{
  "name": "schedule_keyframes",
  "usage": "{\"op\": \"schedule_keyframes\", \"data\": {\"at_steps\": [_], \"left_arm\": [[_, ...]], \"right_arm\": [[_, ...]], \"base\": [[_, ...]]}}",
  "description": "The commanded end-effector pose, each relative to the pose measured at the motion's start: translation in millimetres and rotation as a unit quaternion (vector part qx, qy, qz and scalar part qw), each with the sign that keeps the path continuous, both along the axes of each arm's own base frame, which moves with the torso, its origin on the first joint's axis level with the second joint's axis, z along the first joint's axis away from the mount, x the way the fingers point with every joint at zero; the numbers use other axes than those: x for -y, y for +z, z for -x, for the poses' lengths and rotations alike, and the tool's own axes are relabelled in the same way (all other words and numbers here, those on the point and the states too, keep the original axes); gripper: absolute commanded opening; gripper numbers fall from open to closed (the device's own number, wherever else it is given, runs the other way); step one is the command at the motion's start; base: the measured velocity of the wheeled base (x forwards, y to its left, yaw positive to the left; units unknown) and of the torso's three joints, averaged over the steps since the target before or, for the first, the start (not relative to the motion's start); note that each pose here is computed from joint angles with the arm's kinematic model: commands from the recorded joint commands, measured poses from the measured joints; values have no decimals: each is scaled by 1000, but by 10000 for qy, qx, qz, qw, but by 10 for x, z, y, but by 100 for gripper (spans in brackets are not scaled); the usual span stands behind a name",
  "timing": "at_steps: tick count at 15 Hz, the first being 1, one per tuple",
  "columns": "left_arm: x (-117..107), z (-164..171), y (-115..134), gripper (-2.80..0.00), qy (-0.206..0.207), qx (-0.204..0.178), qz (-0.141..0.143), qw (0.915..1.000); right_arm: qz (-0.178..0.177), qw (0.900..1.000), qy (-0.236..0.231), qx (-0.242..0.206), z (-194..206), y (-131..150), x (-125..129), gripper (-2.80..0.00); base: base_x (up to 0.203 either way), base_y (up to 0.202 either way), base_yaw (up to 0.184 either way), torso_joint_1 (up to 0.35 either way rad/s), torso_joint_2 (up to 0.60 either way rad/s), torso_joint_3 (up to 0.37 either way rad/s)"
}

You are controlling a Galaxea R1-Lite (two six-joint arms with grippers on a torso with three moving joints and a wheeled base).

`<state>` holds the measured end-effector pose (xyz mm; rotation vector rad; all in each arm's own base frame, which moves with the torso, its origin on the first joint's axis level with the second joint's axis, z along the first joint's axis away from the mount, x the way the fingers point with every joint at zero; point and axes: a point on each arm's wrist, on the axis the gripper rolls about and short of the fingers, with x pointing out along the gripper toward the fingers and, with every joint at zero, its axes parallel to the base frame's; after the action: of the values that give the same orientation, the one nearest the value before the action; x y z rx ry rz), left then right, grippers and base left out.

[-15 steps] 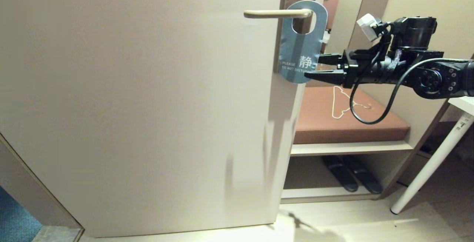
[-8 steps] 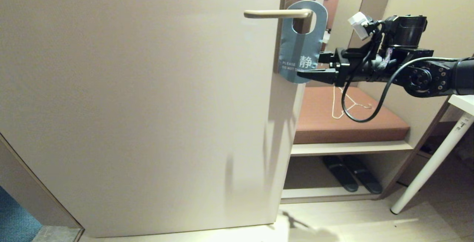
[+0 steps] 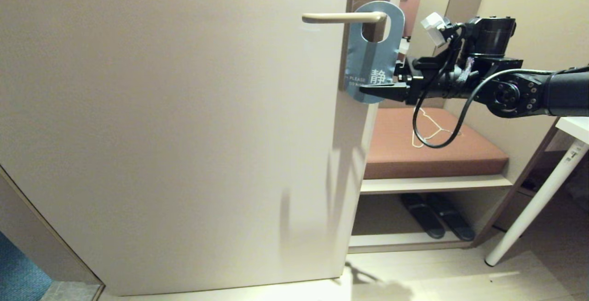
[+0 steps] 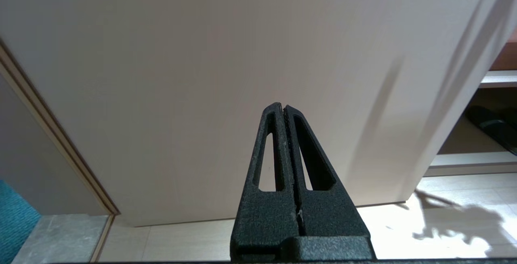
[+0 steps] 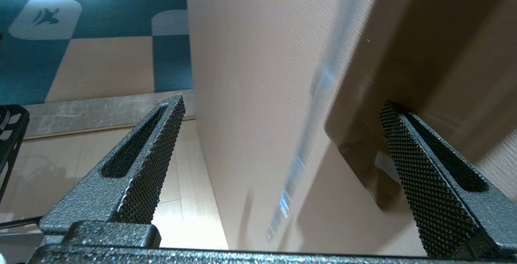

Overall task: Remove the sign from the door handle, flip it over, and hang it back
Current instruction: Take down the sign

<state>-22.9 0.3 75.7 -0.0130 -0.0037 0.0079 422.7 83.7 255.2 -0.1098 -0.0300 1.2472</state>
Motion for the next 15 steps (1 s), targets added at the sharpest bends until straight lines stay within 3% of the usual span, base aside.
{"op": "schedule_keyframes", "data": {"at_steps": [1,11,12,15], "left_arm": [[0,-1,1,-280,6,-3,4,10000],[0,-1,1,-280,6,-3,4,10000],[0,-1,1,-280,6,-3,4,10000],[0,-1,1,-280,6,-3,4,10000]], "right_arm": [[2,10000,77,-1,-56,-50,-67,0],[-15,9997,238,-9,-85,-75,-218,0],[-15,9997,238,-9,-85,-75,-218,-280],[-11,9997,223,14,-82,-71,-217,-280]], "base": [[0,0,0,0,0,0],[0,0,0,0,0,0],[0,0,0,0,0,0],[0,0,0,0,0,0]]}}
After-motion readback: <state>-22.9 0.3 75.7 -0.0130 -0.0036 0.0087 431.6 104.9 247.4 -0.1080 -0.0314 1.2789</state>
